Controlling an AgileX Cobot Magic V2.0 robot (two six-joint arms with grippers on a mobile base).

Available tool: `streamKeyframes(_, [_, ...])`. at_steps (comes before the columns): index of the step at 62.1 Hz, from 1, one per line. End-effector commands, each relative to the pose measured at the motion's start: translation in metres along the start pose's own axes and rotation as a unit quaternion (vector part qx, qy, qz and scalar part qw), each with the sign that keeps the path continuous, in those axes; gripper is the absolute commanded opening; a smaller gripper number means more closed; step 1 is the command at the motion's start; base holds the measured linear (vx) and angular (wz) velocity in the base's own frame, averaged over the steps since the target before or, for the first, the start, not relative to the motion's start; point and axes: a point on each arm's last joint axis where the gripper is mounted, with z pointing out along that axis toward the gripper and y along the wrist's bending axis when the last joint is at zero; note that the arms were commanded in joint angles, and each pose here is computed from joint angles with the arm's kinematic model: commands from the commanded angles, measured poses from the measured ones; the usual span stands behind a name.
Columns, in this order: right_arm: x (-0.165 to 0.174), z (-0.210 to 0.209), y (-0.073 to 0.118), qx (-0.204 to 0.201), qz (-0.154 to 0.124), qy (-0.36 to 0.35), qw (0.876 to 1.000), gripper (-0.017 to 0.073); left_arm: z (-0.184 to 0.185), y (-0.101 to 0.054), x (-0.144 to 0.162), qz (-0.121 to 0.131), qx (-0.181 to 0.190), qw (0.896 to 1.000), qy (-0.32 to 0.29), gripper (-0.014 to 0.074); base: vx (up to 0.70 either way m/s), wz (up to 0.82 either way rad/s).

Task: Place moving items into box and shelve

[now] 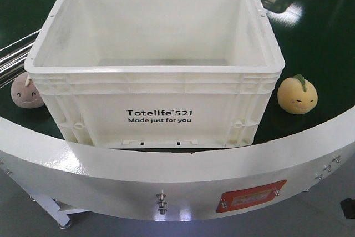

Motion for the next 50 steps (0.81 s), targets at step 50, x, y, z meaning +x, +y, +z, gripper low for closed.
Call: streamKeyframes(50, [-0.03, -0.004, -0.001, 0.004, -0.013, -0.117, 0.993, -0.0009, -0.006, -0.002, -0.031, -0.006, 0.01, 0.995, -0.1, -0.0006, 0.0, 0.0])
